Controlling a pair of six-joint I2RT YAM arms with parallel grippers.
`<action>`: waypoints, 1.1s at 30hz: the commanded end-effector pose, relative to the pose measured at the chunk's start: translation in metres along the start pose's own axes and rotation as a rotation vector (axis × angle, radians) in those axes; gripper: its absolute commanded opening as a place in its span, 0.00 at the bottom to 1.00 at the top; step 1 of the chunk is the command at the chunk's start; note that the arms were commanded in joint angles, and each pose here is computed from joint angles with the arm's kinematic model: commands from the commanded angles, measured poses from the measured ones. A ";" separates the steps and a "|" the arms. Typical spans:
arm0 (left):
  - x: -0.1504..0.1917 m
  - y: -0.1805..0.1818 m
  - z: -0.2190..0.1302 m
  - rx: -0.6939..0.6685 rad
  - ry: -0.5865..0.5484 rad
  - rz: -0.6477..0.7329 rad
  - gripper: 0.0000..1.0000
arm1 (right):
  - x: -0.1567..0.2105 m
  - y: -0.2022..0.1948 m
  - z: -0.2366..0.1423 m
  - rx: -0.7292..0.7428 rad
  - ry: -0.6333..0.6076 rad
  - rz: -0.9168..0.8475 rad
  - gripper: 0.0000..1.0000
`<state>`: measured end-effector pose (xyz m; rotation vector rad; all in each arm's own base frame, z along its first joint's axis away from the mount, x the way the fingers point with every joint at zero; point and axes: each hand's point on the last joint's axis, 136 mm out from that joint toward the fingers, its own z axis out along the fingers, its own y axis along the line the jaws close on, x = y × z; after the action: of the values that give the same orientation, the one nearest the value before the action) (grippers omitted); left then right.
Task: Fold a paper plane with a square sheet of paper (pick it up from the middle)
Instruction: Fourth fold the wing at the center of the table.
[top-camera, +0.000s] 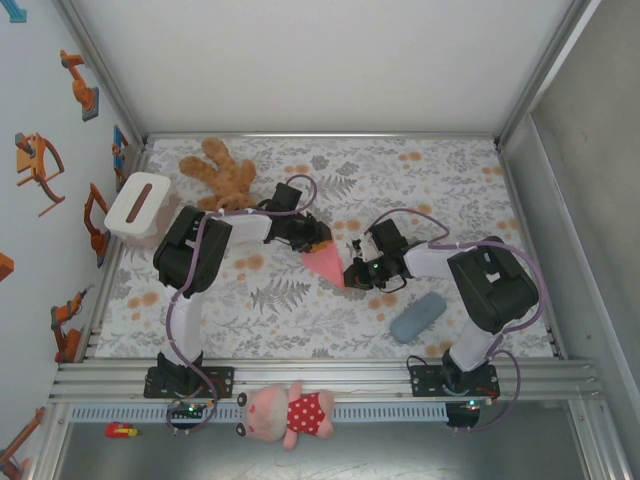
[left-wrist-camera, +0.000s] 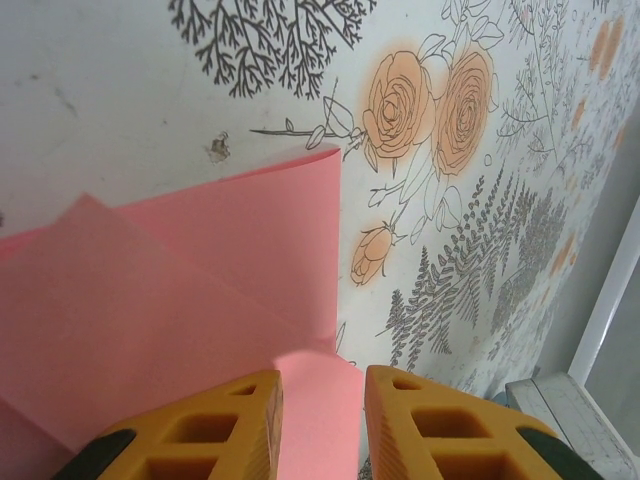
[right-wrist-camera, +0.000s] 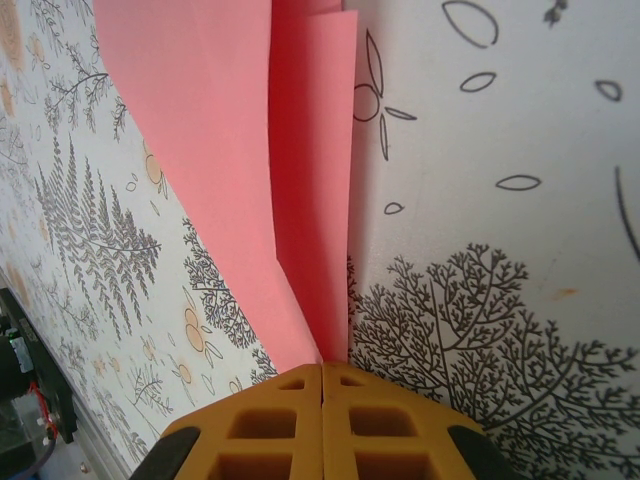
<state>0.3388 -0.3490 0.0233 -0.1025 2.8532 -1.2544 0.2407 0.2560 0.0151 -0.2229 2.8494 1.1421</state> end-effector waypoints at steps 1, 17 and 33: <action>-0.001 0.016 0.006 -0.039 0.015 -0.010 0.27 | 0.015 -0.029 0.002 0.122 0.020 0.046 0.06; 0.007 0.038 0.012 -0.090 0.036 -0.050 0.26 | -0.045 0.042 -0.042 0.001 -0.220 -0.070 0.22; 0.008 0.041 0.014 -0.105 0.036 -0.067 0.24 | -0.054 0.038 0.004 0.007 -0.118 -0.067 0.08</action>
<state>0.3396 -0.3473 0.0203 -0.1124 2.8595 -1.2539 0.2842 0.2872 0.0416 -0.2314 2.7288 1.1007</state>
